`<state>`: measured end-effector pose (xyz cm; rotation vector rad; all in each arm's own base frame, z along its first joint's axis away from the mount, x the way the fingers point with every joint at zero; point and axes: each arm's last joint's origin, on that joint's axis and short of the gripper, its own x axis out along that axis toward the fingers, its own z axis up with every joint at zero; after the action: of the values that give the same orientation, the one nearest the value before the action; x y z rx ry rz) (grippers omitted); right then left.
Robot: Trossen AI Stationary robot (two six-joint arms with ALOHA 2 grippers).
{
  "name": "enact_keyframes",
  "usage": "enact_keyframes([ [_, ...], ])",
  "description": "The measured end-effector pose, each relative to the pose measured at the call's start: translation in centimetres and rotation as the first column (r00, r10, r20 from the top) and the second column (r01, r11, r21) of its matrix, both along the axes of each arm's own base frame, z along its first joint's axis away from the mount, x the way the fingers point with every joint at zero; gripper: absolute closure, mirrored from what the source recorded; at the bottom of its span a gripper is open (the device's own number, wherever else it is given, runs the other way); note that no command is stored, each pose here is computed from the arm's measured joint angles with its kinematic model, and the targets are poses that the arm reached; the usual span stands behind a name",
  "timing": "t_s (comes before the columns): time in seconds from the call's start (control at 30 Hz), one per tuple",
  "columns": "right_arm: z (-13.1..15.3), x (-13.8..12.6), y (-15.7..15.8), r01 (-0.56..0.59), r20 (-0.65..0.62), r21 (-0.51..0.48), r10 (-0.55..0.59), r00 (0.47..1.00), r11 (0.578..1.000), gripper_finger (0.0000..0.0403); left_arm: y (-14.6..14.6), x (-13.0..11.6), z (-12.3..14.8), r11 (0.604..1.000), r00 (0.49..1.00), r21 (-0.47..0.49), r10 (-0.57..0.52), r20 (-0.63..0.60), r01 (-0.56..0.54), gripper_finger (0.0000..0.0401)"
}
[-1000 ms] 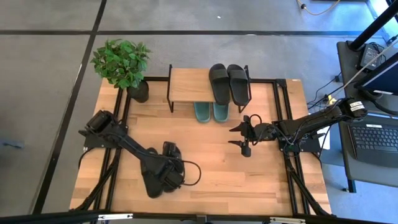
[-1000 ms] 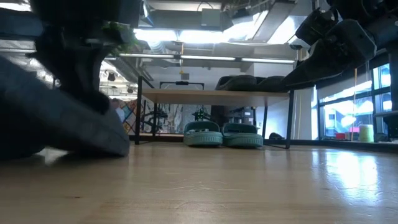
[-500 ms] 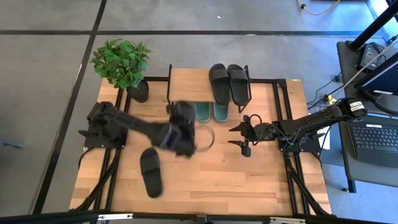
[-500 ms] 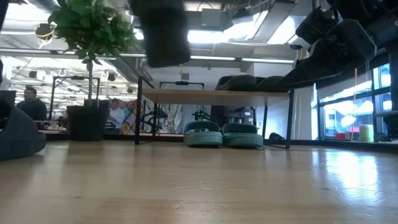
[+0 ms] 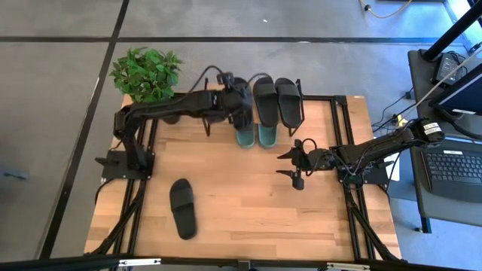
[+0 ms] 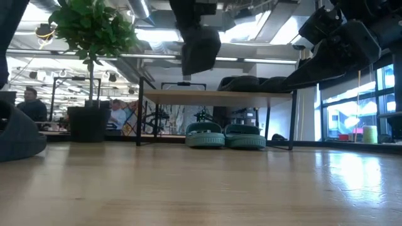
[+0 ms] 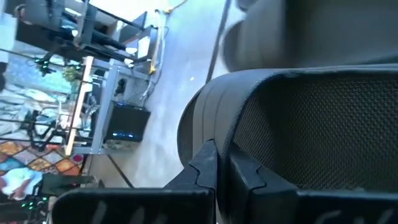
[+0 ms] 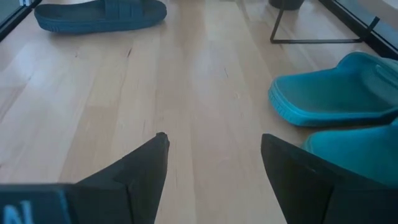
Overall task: Pick and place slides into the shelf
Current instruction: Put the black slide on the shelf
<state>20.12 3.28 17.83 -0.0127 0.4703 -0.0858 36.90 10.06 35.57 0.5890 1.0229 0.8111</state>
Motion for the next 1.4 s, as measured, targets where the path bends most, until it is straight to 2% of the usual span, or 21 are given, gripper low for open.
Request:
enact_keyframes([
  [0.2,0.0,0.0,0.0,-0.002,-0.001,-0.012,0.002,1.0,1.0,0.0146,2.9,0.9,-1.3,0.999,0.999,0.036,0.024,-0.037,-0.023,0.0399],
  [0.3,0.0,0.0,0.0,0.006,0.0,-0.011,-0.006,1.0,1.0,0.0146,3.6,1.6,-2.8,0.999,0.995,0.041,0.037,-0.097,-0.033,0.0399],
  [0.6,0.0,0.0,-0.1,0.014,0.0,-0.012,-0.014,1.0,1.0,0.0146,5.5,2.7,-5.5,0.998,0.986,0.03,0.061,-0.156,-0.057,0.0399],
  [1.07,-0.1,0.0,-0.5,0.036,-0.008,-0.016,-0.036,0.999,0.999,0.0146,5.5,3.6,-6.7,0.999,0.99,-0.032,-0.002,-0.138,-0.003,0.0399],
  [1.4,-0.1,0.0,-0.5,0.036,-0.015,-0.017,-0.036,0.999,0.999,0.0146,4.3,4.0,-6.7,1.0,0.989,-0.028,-0.018,-0.144,0.014,0.0399],
])
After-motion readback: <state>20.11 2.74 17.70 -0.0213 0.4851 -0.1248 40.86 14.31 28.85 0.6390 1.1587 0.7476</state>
